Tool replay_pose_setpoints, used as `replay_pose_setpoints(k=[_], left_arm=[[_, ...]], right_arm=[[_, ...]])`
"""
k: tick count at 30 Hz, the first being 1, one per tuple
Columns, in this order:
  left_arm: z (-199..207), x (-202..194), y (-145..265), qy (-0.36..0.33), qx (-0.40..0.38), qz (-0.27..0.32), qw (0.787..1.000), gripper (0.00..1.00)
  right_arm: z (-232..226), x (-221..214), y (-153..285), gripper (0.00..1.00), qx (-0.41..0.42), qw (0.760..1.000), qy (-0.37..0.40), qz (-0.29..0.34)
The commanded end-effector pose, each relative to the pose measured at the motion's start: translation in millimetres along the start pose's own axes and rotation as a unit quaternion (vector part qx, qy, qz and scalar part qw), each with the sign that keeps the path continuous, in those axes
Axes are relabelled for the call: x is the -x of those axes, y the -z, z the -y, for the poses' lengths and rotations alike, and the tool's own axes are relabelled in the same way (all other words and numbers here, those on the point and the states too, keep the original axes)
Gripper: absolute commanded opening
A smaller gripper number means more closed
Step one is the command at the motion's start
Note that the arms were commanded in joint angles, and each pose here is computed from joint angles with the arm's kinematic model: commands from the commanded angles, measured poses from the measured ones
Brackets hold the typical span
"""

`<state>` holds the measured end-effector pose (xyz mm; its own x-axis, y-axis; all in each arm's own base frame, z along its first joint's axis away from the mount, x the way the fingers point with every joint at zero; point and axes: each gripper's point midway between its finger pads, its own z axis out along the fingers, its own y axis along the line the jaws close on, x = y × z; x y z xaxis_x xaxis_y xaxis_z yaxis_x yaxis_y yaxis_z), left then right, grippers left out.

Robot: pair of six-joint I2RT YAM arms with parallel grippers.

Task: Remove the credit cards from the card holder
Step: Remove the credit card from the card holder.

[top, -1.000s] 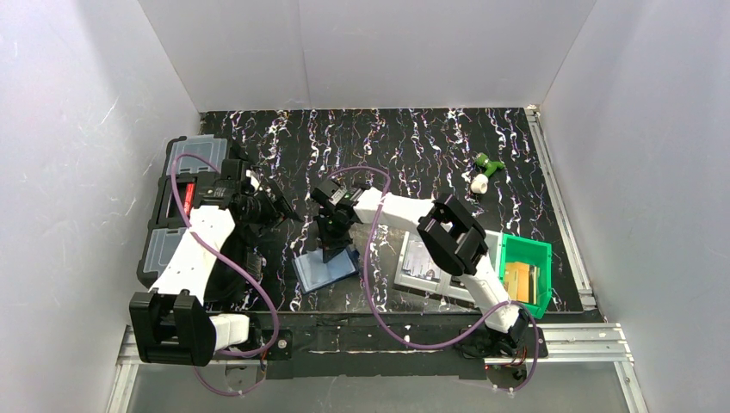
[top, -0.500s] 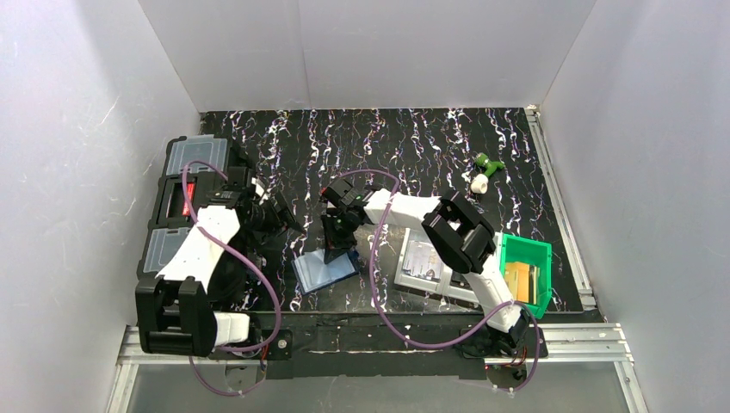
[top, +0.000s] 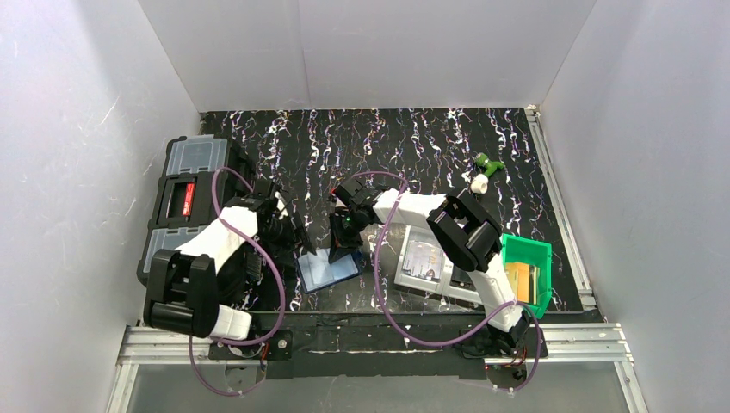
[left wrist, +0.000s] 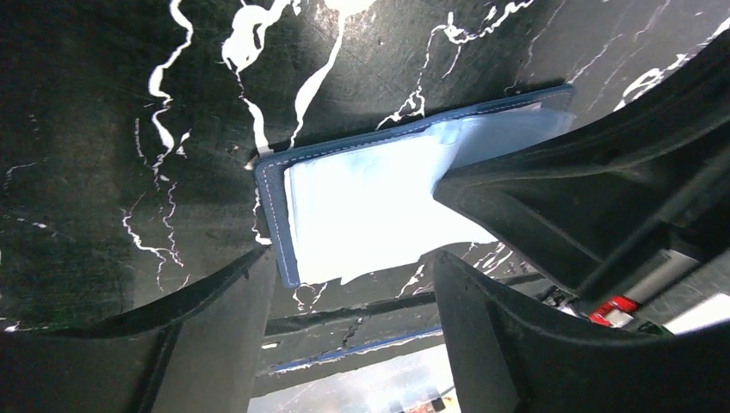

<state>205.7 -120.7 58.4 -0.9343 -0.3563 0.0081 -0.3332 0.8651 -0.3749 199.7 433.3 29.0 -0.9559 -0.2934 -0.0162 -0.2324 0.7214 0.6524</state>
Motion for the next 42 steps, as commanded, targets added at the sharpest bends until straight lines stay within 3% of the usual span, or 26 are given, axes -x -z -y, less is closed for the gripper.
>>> replay_pose_setpoints(k=[1,20,24,28,38,42], left_arm=[[-1.0,-6.4,-14.6,-0.009,0.01,-0.008,1.0,0.64],[7.7,-12.9,-39.0,-0.02,0.013,-0.033,0.999,0.45],[8.4,-13.0,-40.8,-0.02,0.013,-0.034,0.999,0.35],[4.5,-12.7,-44.4,-0.013,0.024,-0.036,0.999,0.18],[18.1,-6.2,-31.4,-0.023,0.009,-0.023,0.999,0.02],[22.8,-2.7,-19.1,-0.031,0.006,-0.011,0.999,0.0]], right_arm=[[-8.9,1.8,9.2,0.01,0.019,1.0,0.007,0.009],[-1.5,0.3,2.7,0.01,0.021,1.0,-0.005,-0.002],[-2.8,-0.1,1.9,0.01,0.025,1.0,-0.005,-0.006],[-5.1,0.0,5.0,0.01,0.025,1.0,-0.002,-0.005],[-12.4,1.3,16.7,0.19,0.021,1.0,0.009,0.006],[-18.2,4.1,24.0,0.36,0.02,1.0,0.015,0.014]])
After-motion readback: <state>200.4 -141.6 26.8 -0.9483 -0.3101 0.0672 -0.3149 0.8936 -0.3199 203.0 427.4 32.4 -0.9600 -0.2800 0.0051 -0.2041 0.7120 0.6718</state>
